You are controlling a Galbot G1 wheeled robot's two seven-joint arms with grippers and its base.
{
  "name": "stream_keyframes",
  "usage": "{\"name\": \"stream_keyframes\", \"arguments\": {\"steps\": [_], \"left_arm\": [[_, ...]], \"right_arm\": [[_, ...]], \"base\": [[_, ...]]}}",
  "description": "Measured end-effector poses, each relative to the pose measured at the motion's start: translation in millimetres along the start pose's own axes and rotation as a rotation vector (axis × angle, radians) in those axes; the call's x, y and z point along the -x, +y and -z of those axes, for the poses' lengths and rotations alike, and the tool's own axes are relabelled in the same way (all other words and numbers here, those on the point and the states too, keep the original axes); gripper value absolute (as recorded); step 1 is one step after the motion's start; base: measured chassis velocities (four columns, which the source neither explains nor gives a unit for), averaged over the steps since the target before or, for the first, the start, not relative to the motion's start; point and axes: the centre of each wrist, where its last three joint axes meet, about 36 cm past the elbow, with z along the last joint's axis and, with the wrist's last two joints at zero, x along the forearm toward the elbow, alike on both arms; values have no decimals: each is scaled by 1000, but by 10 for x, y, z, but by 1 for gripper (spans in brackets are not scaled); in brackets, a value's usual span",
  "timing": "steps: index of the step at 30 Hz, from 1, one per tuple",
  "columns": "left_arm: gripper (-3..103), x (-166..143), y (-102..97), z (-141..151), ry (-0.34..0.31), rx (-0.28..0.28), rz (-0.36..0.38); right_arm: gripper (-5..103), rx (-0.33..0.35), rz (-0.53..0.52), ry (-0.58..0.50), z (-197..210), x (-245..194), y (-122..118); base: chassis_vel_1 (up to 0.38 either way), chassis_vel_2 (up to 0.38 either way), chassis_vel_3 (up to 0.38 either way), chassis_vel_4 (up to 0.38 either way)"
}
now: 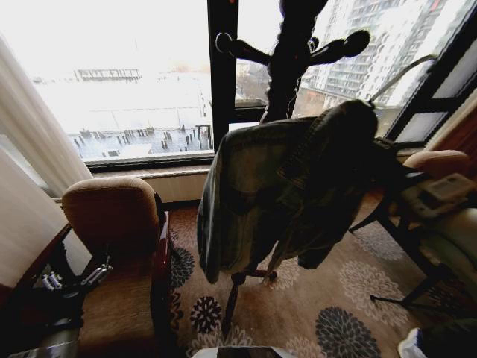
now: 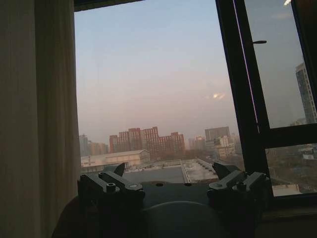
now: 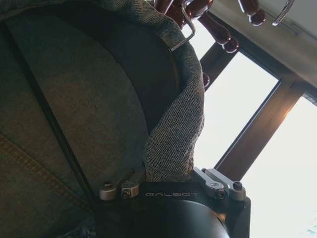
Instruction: Pick up the clothes from the bed and hang them on the clothes hanger.
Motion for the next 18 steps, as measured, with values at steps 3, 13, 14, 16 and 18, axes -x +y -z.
{"name": "stream_keyframes", "arguments": {"steps": [3,13,14,16,18], "left_arm": [[100,0,0,0,0,0,0],[100,0,0,0,0,0,0],[100,0,0,0,0,0,0],[100,0,0,0,0,0,0],[100,0,0,0,0,0,0]], "right_arm": [[20,-1,12,-13,64,84,-23],[20,-104,122,-45,250,169,109],[20,-112,142,-46,269,160,155],[20,-125,161,-46,288,165,178],[20,-152,169,-48,323,195,150]], "base": [[0,0,0,0],[0,0,0,0],[0,0,0,0],[0,0,0,0],[0,0,0,0]]}}
